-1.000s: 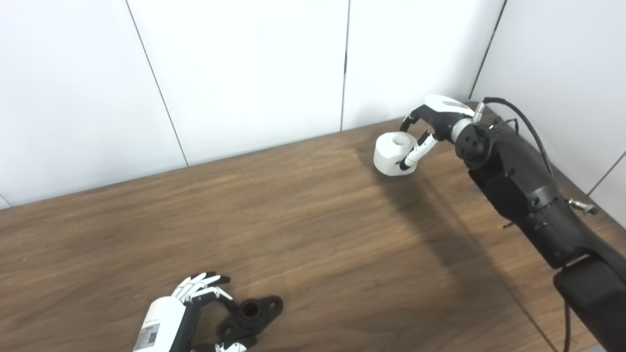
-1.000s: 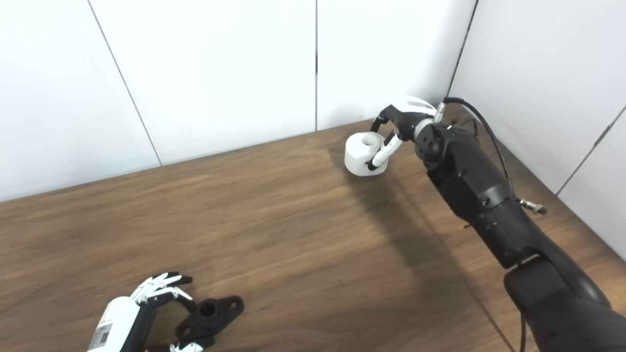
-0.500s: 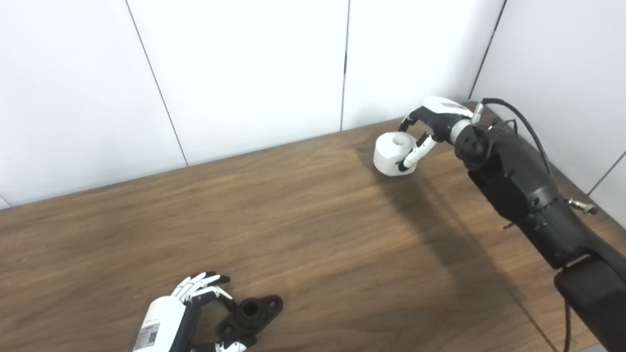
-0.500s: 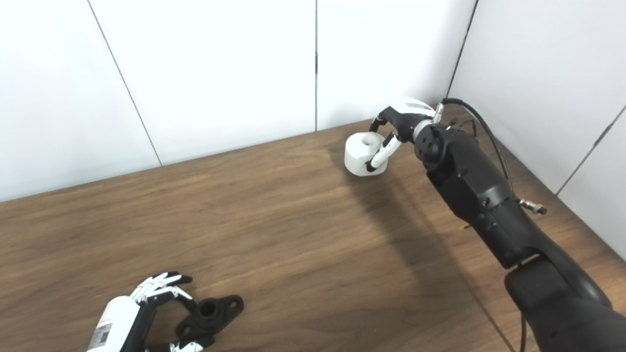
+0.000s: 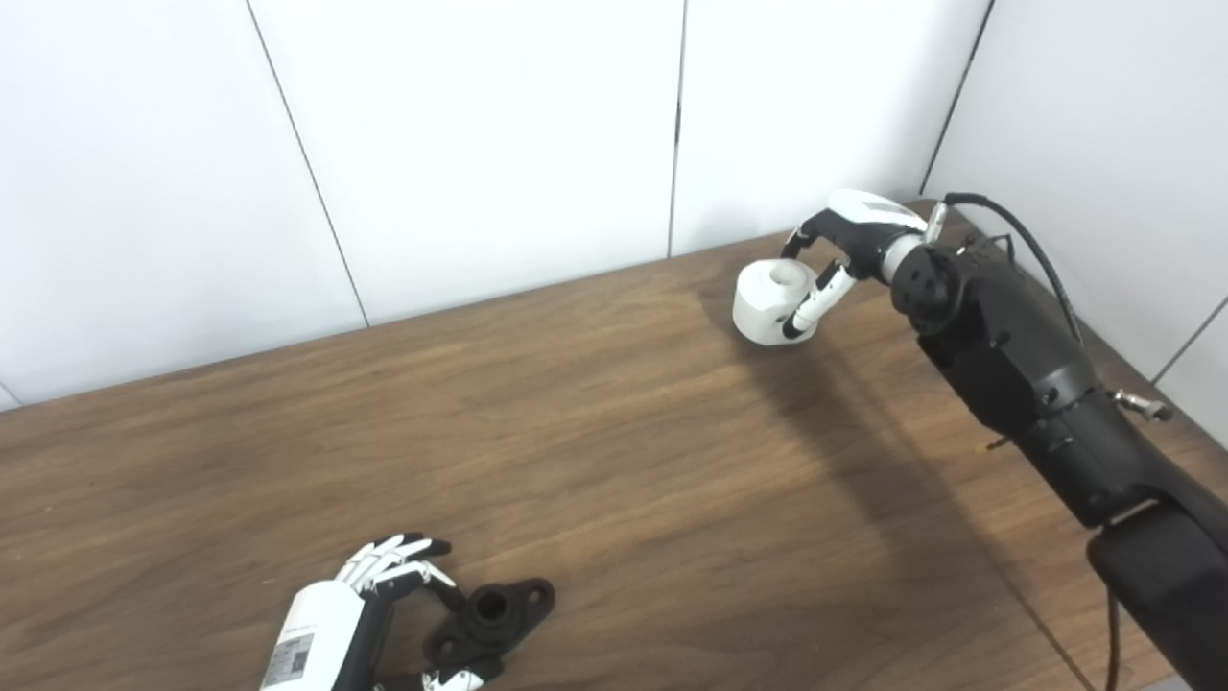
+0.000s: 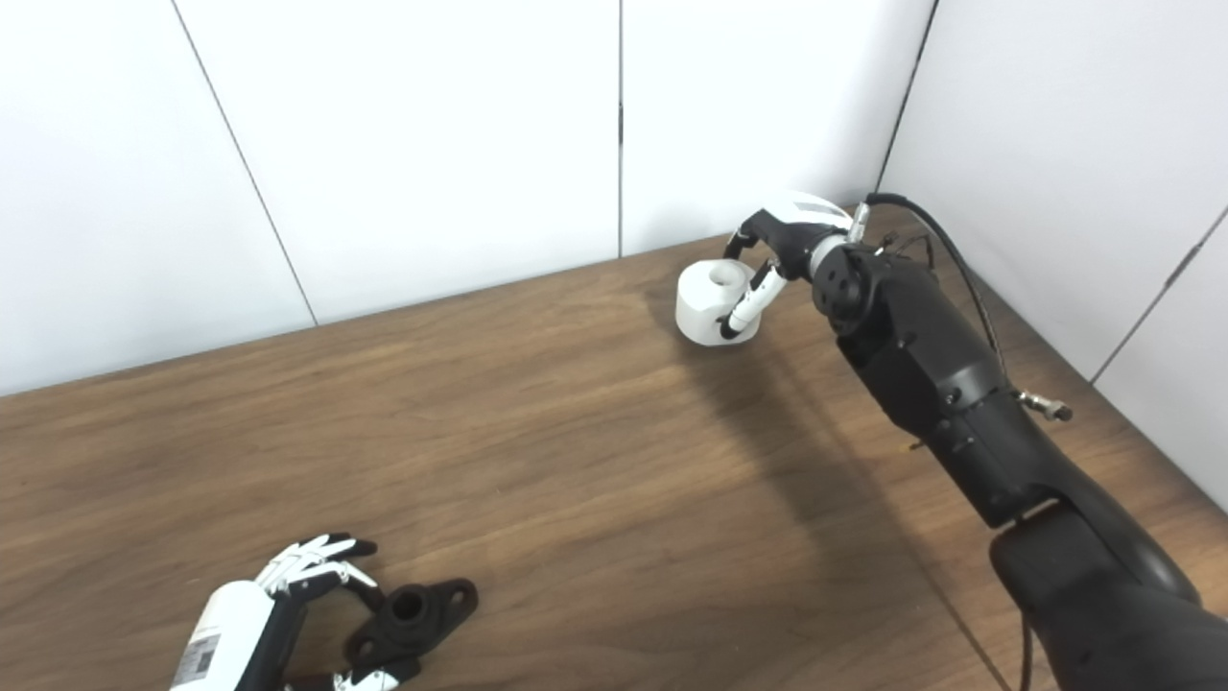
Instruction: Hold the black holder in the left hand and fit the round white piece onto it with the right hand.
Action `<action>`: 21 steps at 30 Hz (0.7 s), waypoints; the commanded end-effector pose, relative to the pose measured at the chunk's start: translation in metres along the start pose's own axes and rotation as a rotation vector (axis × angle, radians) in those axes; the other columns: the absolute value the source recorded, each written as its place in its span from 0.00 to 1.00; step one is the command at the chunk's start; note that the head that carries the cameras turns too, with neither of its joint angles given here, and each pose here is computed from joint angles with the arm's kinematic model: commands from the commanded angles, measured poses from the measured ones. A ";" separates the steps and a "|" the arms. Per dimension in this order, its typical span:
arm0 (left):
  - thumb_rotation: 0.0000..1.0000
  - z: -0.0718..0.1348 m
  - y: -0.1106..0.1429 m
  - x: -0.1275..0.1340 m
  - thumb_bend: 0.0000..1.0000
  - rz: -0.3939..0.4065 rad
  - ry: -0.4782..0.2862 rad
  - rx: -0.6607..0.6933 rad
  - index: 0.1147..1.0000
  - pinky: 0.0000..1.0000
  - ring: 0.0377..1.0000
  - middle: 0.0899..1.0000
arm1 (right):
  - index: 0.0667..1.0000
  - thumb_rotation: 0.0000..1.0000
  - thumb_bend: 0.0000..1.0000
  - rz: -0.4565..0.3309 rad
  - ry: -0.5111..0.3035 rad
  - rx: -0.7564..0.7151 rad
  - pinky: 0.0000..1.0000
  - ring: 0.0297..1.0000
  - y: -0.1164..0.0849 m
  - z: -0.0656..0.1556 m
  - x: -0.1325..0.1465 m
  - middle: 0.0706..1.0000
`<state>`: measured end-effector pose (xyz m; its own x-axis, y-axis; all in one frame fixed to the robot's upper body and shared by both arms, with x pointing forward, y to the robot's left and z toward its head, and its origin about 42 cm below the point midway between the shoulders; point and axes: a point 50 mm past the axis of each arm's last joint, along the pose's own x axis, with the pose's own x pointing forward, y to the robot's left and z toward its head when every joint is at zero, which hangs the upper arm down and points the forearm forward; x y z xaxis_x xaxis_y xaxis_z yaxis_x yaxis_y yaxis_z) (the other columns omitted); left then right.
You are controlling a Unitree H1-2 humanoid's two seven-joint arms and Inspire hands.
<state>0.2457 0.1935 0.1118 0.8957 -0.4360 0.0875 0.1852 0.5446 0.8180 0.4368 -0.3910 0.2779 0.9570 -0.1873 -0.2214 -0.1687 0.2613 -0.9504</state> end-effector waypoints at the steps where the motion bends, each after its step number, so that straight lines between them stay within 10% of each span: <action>1: 0.05 -0.012 -0.016 -0.014 0.52 -0.096 0.102 0.007 0.42 0.86 0.85 0.77 | 0.68 0.24 0.84 -0.111 -0.025 -0.029 0.87 0.97 -0.039 0.005 -0.002 0.84; 19: 0.04 -0.010 -0.016 -0.014 0.52 -0.094 0.102 0.001 0.42 0.86 0.86 0.77 | 0.58 0.16 0.79 -0.158 -0.051 -0.003 0.79 0.95 -0.039 0.000 -0.004 0.86; 21: 0.04 -0.010 -0.015 -0.013 0.52 -0.093 0.104 -0.001 0.42 0.87 0.86 0.77 | 0.50 0.15 0.63 -0.170 -0.058 -0.004 0.81 0.95 -0.039 0.000 -0.004 0.86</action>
<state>0.2452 0.1926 0.1125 0.8971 -0.4329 0.0885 0.1831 0.5466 0.8171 0.4368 -0.3929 0.2829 0.9722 -0.1766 -0.1540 -0.1043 0.2625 -0.9593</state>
